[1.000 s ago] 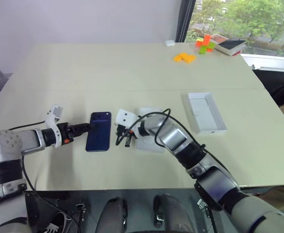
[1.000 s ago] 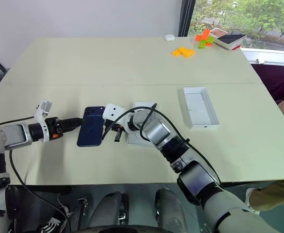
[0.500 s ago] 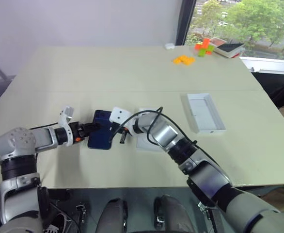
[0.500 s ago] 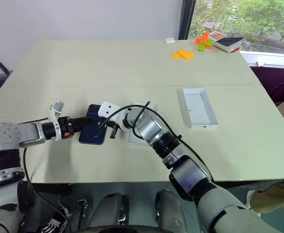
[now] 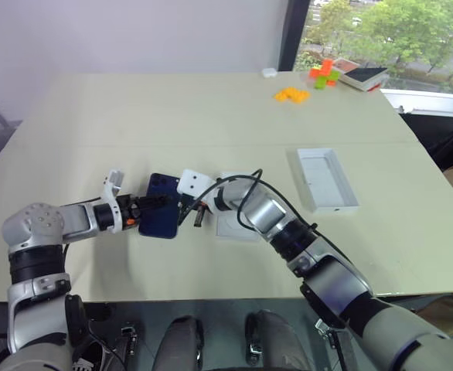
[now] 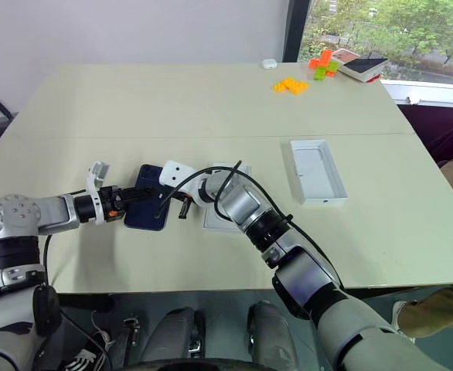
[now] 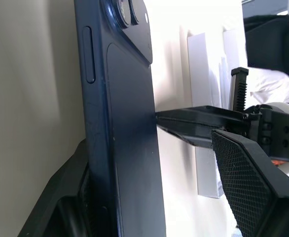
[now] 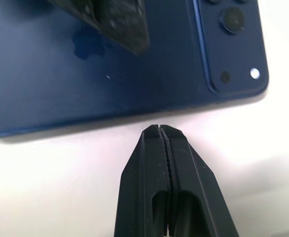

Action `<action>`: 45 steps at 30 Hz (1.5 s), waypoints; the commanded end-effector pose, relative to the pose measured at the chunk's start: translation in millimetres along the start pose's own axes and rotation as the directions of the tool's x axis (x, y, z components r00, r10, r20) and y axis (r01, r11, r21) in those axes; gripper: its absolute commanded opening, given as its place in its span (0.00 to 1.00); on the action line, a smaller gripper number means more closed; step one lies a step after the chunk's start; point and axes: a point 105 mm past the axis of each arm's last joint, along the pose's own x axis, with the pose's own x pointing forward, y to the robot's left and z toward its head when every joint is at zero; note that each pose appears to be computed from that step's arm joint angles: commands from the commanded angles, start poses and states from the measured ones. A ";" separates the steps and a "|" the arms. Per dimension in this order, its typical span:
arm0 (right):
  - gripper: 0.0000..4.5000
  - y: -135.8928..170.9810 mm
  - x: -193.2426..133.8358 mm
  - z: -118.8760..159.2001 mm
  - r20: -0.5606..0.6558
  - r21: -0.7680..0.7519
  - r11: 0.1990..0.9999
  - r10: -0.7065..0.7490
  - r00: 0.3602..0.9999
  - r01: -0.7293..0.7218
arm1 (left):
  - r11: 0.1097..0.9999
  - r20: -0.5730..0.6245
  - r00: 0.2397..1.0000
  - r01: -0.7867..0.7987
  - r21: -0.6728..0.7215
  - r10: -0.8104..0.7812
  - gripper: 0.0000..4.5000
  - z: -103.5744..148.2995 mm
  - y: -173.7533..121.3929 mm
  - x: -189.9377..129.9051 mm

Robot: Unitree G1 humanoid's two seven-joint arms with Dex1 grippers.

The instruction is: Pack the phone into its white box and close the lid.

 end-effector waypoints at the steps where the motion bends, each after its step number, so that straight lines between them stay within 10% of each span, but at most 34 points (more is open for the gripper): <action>1: 0.00 -2.7 -1.6 -0.3 0.002 -0.010 1.000 -0.011 1.000 0.011 | 0.998 -0.021 1.000 -0.020 -0.054 0.019 0.46 -11.9 12.1 2.8; 8: 0.00 -5.2 -2.8 1.2 0.010 -0.025 0.999 -0.024 1.000 0.024 | 0.995 -0.016 1.000 -0.003 -0.097 0.001 0.37 -17.9 16.8 2.9; 13: 0.00 -5.9 -4.1 1.3 0.013 -0.034 0.999 -0.028 1.000 0.028 | 0.992 -0.002 1.000 0.020 -0.127 -0.021 0.01 -18.6 17.2 3.9; 20: 0.00 -10.4 -9.0 8.8 0.060 -0.028 0.999 -0.040 0.997 0.041 | 0.976 0.030 0.990 0.142 -0.165 -0.139 0.01 -16.5 3.5 -7.1; 29: 0.00 -14.8 -60.7 65.0 0.487 0.272 0.947 0.015 0.873 -0.168 | 0.986 0.230 0.959 0.164 0.016 -0.163 0.01 2.3 -5.3 -24.8; 36: 0.64 7.4 -93.3 33.7 0.400 0.193 0.941 0.183 0.898 -0.277 | 0.976 0.236 0.949 0.192 0.099 -0.210 0.00 -0.5 -21.9 -26.4; 45: 0.64 31.8 -126.7 -13.4 0.166 0.130 0.934 0.309 0.936 -0.331 | 0.949 0.233 0.922 0.315 0.017 -0.310 0.00 4.1 -44.0 -18.5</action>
